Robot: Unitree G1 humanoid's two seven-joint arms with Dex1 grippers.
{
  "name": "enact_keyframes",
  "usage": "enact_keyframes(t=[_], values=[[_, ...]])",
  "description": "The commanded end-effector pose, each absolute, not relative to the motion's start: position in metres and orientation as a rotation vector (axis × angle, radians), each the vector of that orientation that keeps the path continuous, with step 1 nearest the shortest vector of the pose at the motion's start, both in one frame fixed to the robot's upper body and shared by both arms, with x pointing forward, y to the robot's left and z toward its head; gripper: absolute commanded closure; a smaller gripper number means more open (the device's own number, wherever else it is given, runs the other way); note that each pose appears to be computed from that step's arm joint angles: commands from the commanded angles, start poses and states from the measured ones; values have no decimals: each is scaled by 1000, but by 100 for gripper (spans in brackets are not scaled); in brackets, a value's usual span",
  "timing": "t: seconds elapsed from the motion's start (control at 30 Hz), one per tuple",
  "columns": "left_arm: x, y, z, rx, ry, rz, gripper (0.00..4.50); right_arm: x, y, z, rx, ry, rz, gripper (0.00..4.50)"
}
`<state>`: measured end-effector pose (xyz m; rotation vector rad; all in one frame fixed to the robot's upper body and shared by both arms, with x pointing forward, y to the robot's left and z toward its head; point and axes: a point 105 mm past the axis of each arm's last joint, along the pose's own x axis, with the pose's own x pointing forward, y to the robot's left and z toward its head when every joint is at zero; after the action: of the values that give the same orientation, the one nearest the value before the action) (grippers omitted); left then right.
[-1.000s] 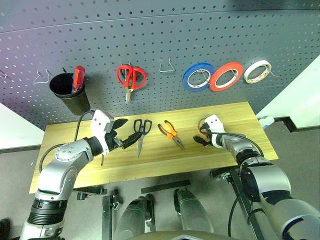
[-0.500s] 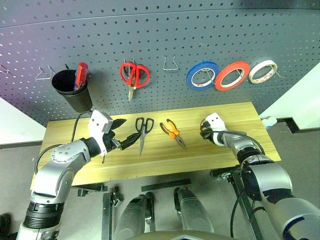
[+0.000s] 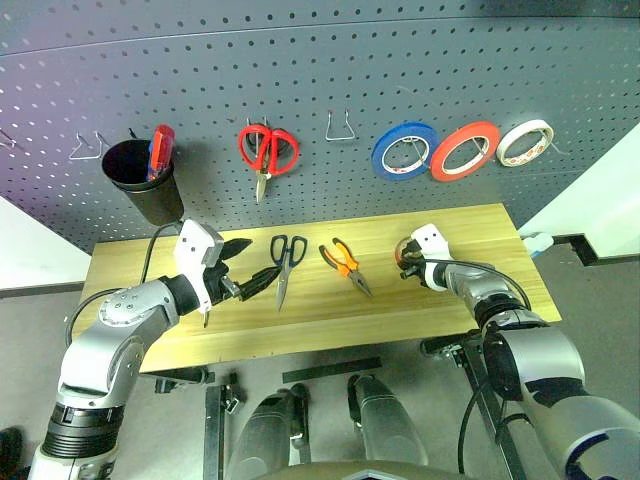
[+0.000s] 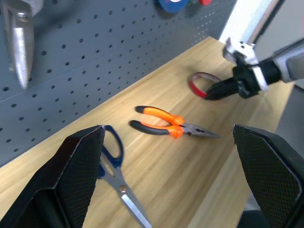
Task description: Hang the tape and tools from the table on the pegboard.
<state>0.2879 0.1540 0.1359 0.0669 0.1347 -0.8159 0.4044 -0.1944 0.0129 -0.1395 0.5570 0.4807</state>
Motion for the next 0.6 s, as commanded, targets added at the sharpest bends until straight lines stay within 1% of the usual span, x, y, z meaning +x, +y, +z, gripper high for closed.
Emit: enact_keyframes(t=[0.03,0.1,0.23,0.4,0.47,0.5,0.6], values=[[279,155,153,95,76,-862,0,412,-190,37,-31,417,523,447],[278,156,156,101,71,-883,0,412,-189,46,56,359,544,447],[277,155,166,111,29,-912,0,410,-192,59,118,265,583,447],[277,156,174,124,8,-949,0,407,-212,86,217,88,571,447],[278,156,175,121,4,-954,0,404,-216,92,216,40,583,447],[279,157,176,123,3,-956,0,402,-218,93,221,25,592,447],[284,157,176,133,-10,-954,0,396,-220,86,212,56,607,447]])
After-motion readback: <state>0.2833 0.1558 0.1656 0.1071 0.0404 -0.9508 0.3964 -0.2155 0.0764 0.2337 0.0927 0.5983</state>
